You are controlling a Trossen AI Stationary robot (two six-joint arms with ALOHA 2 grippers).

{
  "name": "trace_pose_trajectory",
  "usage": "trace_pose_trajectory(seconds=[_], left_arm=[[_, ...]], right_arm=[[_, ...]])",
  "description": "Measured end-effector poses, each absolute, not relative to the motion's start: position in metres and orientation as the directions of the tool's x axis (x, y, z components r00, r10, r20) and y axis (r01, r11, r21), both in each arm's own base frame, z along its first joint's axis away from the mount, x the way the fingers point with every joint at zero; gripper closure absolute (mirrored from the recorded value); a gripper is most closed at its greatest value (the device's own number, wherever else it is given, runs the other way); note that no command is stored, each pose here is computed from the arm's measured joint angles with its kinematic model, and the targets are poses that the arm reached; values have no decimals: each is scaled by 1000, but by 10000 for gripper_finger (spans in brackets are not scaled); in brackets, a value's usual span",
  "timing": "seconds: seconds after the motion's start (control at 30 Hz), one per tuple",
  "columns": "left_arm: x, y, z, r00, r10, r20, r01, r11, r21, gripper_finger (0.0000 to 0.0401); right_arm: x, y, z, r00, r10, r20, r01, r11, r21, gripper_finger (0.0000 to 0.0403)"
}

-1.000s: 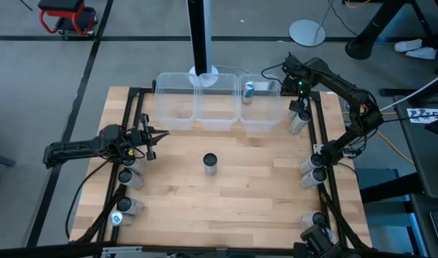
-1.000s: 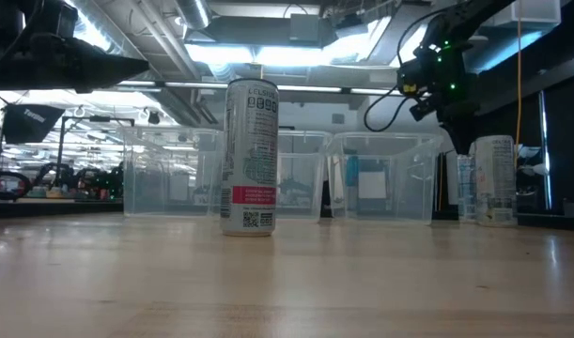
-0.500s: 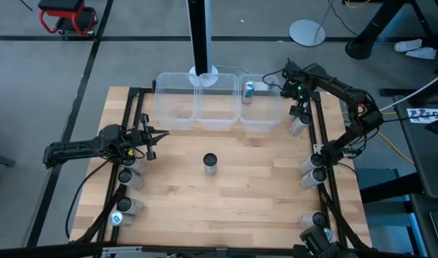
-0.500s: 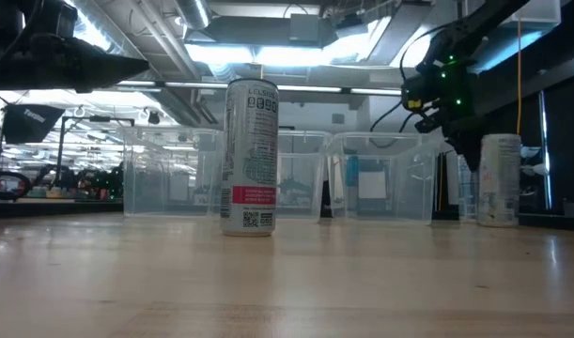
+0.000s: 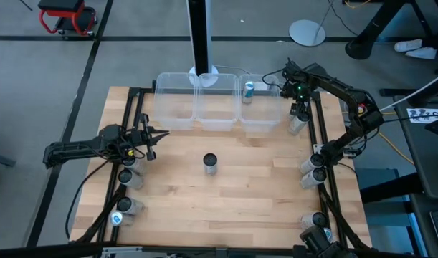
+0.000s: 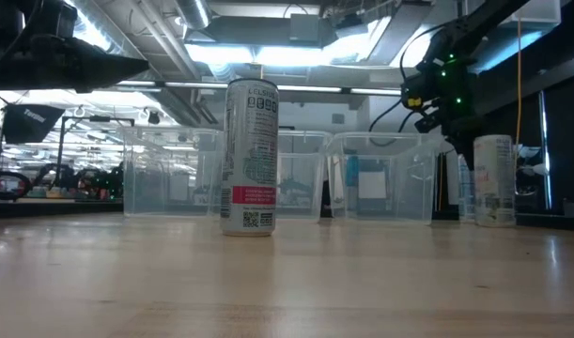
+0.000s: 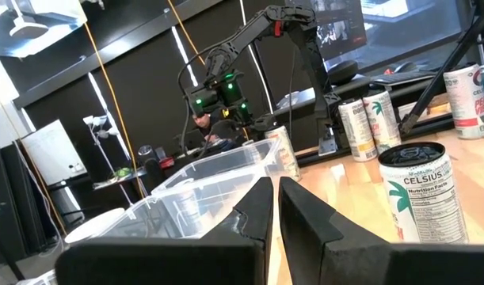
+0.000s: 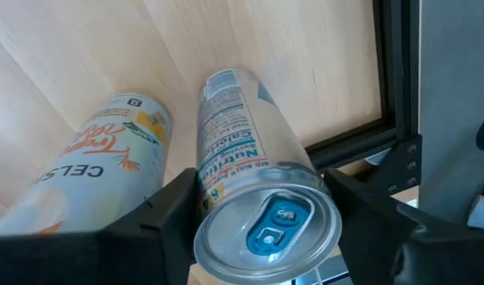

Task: Sort soda cans
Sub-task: Put the blue soda can into the right transparent bin

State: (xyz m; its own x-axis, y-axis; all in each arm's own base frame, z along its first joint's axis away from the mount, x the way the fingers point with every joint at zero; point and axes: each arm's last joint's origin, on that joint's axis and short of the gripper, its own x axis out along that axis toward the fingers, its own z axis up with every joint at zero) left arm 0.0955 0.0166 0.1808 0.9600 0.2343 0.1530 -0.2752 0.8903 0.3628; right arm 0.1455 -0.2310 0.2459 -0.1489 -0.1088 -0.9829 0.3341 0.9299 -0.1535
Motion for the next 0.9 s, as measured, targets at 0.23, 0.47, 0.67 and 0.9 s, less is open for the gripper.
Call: trace_pose_trajectory(seconds=[0.23,0.47,0.67,0.9], left_arm=[[95,17,181,960,234,153,-275,891,362,384],[96,17,181,960,234,153,-275,891,362,384],[95,17,181,960,234,156,-276,891,361,384],[96,17,181,960,234,155,-275,891,361,384]], right_arm=[[146,-231,246,-152,-113,-982,313,937,-156,164],[146,-232,251,-160,-119,-980,306,938,-163,172],[147,-235,278,-161,-148,-976,304,933,-192,171],[150,-239,311,-129,-224,-966,312,916,-254,172]])
